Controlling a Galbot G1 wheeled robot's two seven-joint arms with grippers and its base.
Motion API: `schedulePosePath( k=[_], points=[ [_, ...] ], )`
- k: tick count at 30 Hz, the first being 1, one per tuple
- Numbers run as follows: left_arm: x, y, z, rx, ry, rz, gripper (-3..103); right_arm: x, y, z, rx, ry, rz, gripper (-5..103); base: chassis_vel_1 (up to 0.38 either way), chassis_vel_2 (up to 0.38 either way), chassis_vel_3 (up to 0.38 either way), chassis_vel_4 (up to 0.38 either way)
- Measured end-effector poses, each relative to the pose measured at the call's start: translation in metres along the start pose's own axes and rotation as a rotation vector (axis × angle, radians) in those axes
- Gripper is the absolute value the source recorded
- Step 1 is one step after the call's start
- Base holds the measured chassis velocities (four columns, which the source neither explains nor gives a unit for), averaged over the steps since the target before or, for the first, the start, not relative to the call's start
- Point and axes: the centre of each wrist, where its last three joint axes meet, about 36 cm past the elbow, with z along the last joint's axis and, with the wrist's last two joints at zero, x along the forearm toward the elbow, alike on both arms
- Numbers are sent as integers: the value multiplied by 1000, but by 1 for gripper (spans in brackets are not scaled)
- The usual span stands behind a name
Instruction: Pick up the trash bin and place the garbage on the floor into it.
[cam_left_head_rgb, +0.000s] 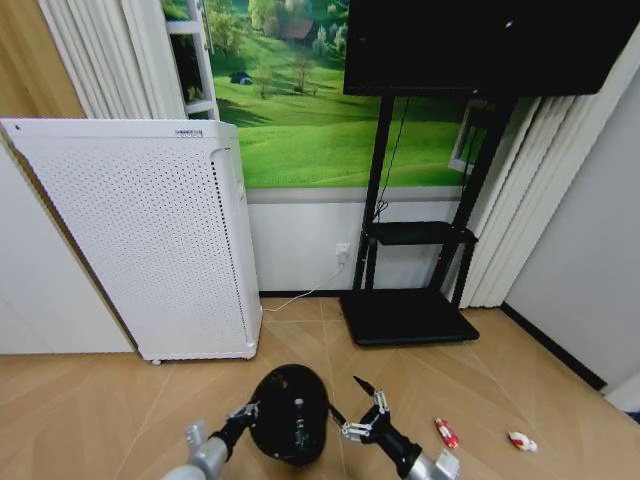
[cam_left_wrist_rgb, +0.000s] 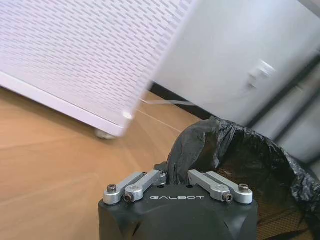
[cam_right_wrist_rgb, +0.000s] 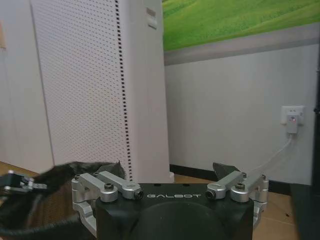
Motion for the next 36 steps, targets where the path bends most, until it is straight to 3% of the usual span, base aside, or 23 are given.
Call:
schedulePosePath(
  k=[5, 10, 15, 21, 28, 36],
  points=[
    [11, 9, -26, 21, -60, -61, 7, 4, 0, 16, -50, 16, 117, 100, 0, 0, 0, 0],
    [22, 10, -31, 30, -85, -82, 7, 4, -5, 29, -56, 40, 150, 100, -54, -39, 32, 45],
    [42, 12, -40, 11, -135, -103, 7, 21, -16, 62, -6, 147, 212, 100, -148, -141, 149, 145],
    [50, 21, -49, 1, -168, -127, 7, 26, -17, 84, -2, 174, 242, 100, -222, -225, 208, 224],
    [59, 35, -48, 6, -185, -162, 7, 12, -25, 106, 25, 245, 349, 100, -214, -227, 214, 191],
    [89, 70, -48, -45, -188, -228, 7, -21, -61, 157, 55, 445, 392, 100, 1, -8, 1, 3]
  ],
)
